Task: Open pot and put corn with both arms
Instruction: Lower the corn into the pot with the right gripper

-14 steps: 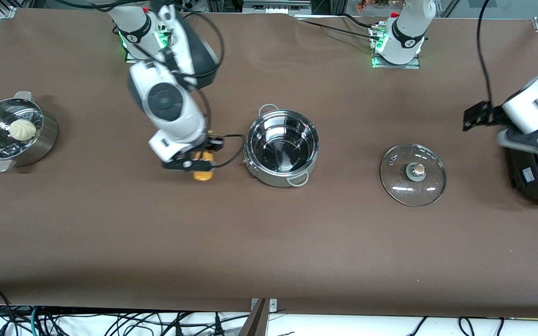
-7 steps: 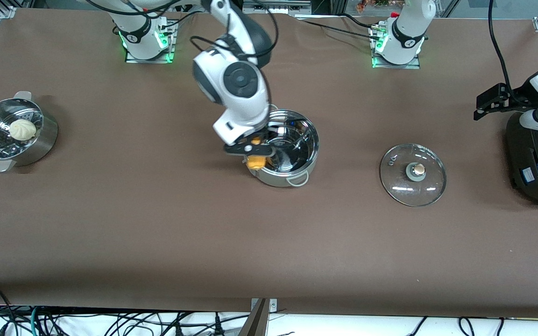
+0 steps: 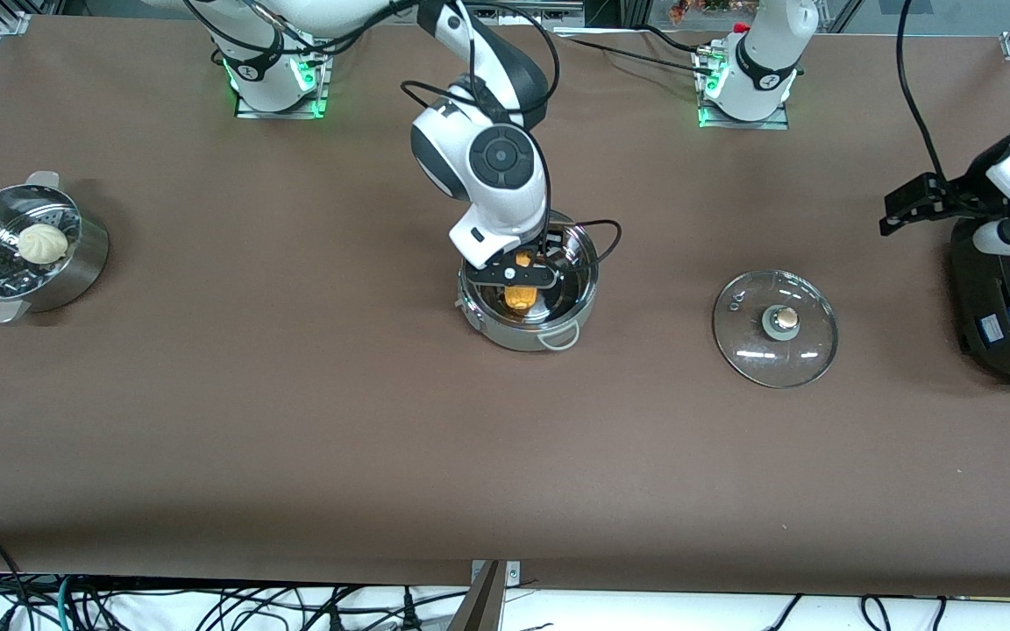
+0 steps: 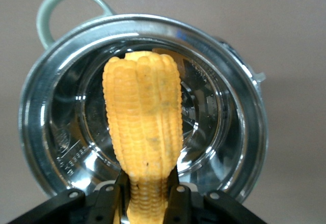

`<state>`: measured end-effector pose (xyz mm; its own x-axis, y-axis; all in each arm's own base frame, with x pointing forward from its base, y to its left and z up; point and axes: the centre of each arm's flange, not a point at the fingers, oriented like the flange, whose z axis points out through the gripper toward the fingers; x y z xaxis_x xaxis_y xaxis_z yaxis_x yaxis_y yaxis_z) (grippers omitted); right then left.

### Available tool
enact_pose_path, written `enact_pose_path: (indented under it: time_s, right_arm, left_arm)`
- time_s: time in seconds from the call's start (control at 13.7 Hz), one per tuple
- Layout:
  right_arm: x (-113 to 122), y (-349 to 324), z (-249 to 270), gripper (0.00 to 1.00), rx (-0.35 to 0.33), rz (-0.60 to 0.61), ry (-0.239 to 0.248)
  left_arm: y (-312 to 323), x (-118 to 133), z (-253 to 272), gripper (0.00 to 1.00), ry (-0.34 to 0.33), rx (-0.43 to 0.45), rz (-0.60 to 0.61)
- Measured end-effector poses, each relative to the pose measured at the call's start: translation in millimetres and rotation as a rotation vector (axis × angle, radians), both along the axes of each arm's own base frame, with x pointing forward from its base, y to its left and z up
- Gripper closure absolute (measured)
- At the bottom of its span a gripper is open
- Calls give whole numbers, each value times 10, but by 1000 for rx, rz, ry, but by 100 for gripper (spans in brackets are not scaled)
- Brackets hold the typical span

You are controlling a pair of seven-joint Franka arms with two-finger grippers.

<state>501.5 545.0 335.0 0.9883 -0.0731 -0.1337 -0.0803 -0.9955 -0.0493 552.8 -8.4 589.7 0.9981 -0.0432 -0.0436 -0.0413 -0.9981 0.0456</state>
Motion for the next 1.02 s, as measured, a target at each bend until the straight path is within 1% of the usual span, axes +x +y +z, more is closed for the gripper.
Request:
enact_pose_path:
  time_s: [0.15,0.37,0.8,1.02]
  right_arm:
    - [-63,61,-112,69,-9,4,13]
    - [-162,147,-212,69,-19,19,23]
    - [-239,204,-377,69,-37,16,39]
    - [-240,214,-424,69,-40,10,40]
  left_arm:
    - [-16,-75,-14,0,5,1,26]
    - [-44,-100,-24,0,10,3,65]
    - [-176,-106,-21,0,9,6,44]
    - [-184,-106,-22,0,9,6,43]
